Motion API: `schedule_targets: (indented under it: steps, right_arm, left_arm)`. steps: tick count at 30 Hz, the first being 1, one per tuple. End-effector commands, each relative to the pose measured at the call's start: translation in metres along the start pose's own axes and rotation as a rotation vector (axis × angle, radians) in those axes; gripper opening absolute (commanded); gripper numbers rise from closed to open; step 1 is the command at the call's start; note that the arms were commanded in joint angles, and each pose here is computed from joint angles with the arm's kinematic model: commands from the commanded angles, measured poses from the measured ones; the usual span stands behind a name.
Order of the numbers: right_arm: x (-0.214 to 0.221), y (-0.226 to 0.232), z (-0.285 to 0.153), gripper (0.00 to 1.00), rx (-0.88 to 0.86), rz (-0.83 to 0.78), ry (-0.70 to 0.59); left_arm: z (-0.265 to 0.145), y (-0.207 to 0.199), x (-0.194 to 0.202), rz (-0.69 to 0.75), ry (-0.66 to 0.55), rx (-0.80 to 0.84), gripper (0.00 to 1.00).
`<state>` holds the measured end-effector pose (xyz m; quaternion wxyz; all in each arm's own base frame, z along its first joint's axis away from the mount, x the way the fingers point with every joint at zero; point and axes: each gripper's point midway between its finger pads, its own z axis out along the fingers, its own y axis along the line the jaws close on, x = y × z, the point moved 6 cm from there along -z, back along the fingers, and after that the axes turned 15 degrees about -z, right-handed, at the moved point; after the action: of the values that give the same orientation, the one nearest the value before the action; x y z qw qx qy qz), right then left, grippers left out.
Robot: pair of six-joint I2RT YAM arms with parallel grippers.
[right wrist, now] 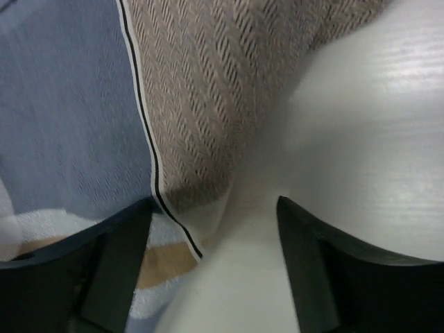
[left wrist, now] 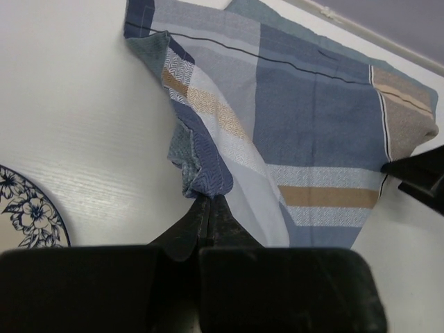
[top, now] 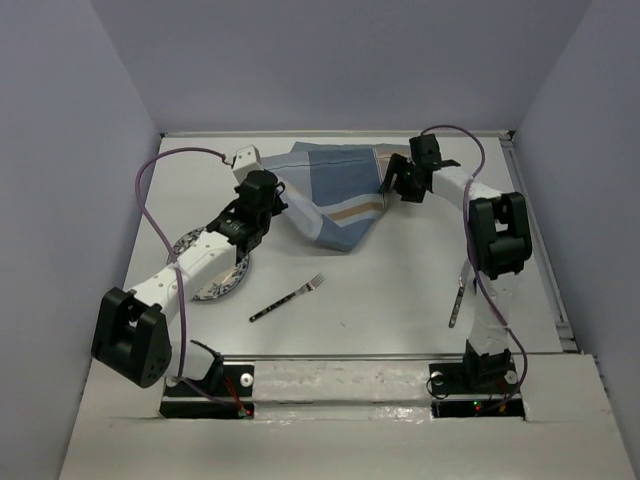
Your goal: Set the dinner table for one person
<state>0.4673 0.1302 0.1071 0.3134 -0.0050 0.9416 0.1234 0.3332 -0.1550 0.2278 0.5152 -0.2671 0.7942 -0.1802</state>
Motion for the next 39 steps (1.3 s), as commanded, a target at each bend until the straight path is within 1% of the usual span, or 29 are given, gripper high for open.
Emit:
schedule_targets:
  steps: [1,2,3,4,5,8,9,10,11,12,13,16,17,18,19,20,21,23,25,28,29,30,32,33,34,36,37,38,39]
  right_arm:
    - [-0.036,0.006,0.014,0.68,-0.084,0.113,-0.095]
    - [-0.033,0.004,0.024,0.62,-0.080,0.123,-0.083]
    - [-0.035,0.004,0.027,0.33,-0.077,0.139,-0.090]
    - [-0.038,0.004,0.028,0.12,-0.068,0.139,-0.099]
    - [-0.043,0.004,0.025,0.00,-0.060,0.138,-0.114]
    - [-0.068,0.008,-0.021,0.00,0.000,0.055,-0.234]
    - [-0.081,0.012,-0.059,0.00,0.040,-0.013,-0.305]
    - [-0.087,0.011,-0.079,0.00,0.072,-0.039,-0.335]
    - [-0.084,0.011,-0.098,0.00,0.087,-0.058,-0.306]
    - [-0.100,0.017,-0.133,0.00,0.080,-0.100,-0.357]
    - [-0.092,0.017,-0.145,0.00,0.087,-0.117,-0.297]
    - [-0.095,0.019,-0.167,0.00,0.096,-0.156,-0.285]
    - [-0.093,0.017,-0.166,0.02,0.107,-0.156,-0.274]
    - [-0.092,0.014,-0.160,0.11,0.122,-0.162,-0.265]
    - [-0.090,0.011,-0.150,0.40,0.138,-0.169,-0.247]
    - [-0.086,0.007,-0.128,0.54,0.146,-0.174,-0.201]
    - [-0.084,0.001,-0.119,0.75,0.157,-0.167,-0.173]
    - [-0.077,-0.005,-0.108,0.86,0.151,-0.144,-0.129]
    - [-0.071,-0.001,-0.110,0.91,0.118,-0.133,-0.119]
    - [-0.052,0.003,-0.124,0.91,0.066,-0.126,-0.099]
    - [-0.032,0.000,-0.119,0.91,0.061,-0.119,-0.050]
    - [-0.026,0.002,-0.131,0.91,0.048,-0.108,-0.056]
    - [-0.004,0.002,-0.132,0.84,0.013,-0.092,-0.028]
    - [0.023,-0.001,-0.133,0.79,0.005,-0.065,0.021]
    - [0.035,-0.003,-0.133,0.75,0.010,-0.053,0.041]
    - [0.054,-0.007,-0.132,0.57,0.012,-0.036,0.048]
    - [0.074,-0.010,-0.128,0.37,0.007,-0.013,0.091]
    - [0.080,-0.010,-0.124,0.28,-0.002,-0.001,0.096]
    - [0.084,-0.009,-0.119,0.25,-0.012,0.013,0.098]
  left_arm:
    - [-0.013,-0.001,-0.008,-0.018,-0.028,0.040,0.00]
    - [-0.013,0.000,-0.007,-0.014,-0.024,0.040,0.00]
    - [-0.014,0.001,-0.008,-0.005,-0.028,0.037,0.00]
    - [-0.013,0.001,-0.008,0.002,-0.028,0.033,0.00]
    - [-0.013,0.002,-0.011,0.011,-0.042,0.023,0.00]
    - [-0.014,0.000,-0.027,0.049,-0.103,-0.004,0.00]
    - [-0.015,-0.004,-0.036,0.073,-0.130,-0.004,0.00]
    - [-0.015,-0.004,-0.041,0.085,-0.150,-0.017,0.00]
    - [-0.015,-0.004,-0.048,0.090,-0.183,-0.037,0.00]
    - [-0.015,-0.004,-0.057,0.101,-0.213,-0.051,0.00]
    - [-0.016,-0.005,-0.061,0.104,-0.226,-0.051,0.00]
    - [-0.015,-0.005,-0.067,0.116,-0.244,-0.059,0.00]
    - [-0.015,-0.003,-0.067,0.120,-0.244,-0.063,0.00]
    - [-0.015,-0.001,-0.063,0.126,-0.233,-0.066,0.00]
    - [-0.014,0.001,-0.061,0.126,-0.225,-0.065,0.00]
    - [-0.015,0.002,-0.057,0.116,-0.206,-0.052,0.00]
    - [-0.014,0.007,-0.048,0.119,-0.181,-0.054,0.00]
    - [-0.016,0.011,-0.039,0.101,-0.148,-0.038,0.00]
    - [-0.018,0.023,-0.029,0.101,-0.128,-0.053,0.00]
    - [-0.019,0.032,-0.020,0.102,-0.107,-0.062,0.00]
    - [-0.018,0.034,-0.018,0.105,-0.102,-0.065,0.00]
    - [-0.018,0.035,-0.016,0.107,-0.093,-0.065,0.00]
    - [-0.015,0.035,-0.013,0.110,-0.084,-0.064,0.00]
    - [-0.014,0.033,-0.014,0.109,-0.087,-0.061,0.00]
    - [-0.012,0.034,-0.013,0.120,-0.082,-0.065,0.00]
    - [-0.011,0.030,-0.015,0.126,-0.090,-0.058,0.00]
    - [-0.009,0.027,-0.018,0.135,-0.098,-0.054,0.00]
    - [-0.008,0.025,-0.020,0.139,-0.102,-0.051,0.00]
    - [-0.007,0.022,-0.021,0.143,-0.104,-0.046,0.00]
